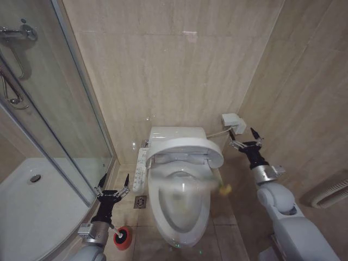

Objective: Open the toilet lid, clean the toilet bowl with a toilet brush, close the toilet lid, and flush.

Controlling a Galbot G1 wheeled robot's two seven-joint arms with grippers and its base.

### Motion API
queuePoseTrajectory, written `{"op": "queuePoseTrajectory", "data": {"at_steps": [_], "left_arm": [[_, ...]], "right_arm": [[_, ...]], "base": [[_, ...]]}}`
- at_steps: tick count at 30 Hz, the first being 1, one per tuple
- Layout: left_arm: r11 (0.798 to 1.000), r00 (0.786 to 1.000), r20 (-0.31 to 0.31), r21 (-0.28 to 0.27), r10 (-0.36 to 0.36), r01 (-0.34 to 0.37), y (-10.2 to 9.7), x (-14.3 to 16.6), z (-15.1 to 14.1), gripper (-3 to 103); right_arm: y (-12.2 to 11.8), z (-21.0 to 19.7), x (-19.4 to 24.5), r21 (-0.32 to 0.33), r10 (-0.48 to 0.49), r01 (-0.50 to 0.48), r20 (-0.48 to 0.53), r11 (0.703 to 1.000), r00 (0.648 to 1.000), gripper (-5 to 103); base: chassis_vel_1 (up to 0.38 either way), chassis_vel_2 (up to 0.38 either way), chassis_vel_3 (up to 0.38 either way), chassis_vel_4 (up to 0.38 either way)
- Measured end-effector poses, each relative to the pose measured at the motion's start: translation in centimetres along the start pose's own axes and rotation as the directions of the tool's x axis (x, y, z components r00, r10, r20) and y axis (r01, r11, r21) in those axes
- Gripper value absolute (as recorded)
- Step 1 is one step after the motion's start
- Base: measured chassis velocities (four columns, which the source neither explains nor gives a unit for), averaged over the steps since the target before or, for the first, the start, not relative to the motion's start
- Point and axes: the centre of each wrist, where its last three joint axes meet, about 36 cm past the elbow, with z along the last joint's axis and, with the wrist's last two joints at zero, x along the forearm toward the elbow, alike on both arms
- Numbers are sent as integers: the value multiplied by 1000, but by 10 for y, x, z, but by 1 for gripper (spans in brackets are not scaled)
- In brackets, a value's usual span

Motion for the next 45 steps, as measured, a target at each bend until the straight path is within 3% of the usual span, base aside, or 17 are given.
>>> {"op": "queuePoseTrajectory", "data": {"at_steps": [6, 25, 45], "left_arm": [[1000, 1000, 0, 0, 0, 0, 0, 0, 0, 100], [1000, 1000, 0, 0, 0, 0, 0, 0, 0, 100], [1000, 1000, 0, 0, 0, 0, 0, 0, 0, 100]], "right_arm": [[-2, -6, -4, -10, 39, -39, -14, 999, 999, 100], [48, -12, 48, -93, 57, -70, -137, 993, 989, 100], [74, -20, 114, -95, 99, -120, -195, 988, 976, 100]], "base": [[0, 0, 0, 0], [0, 0, 0, 0], [0, 0, 0, 0]]}}
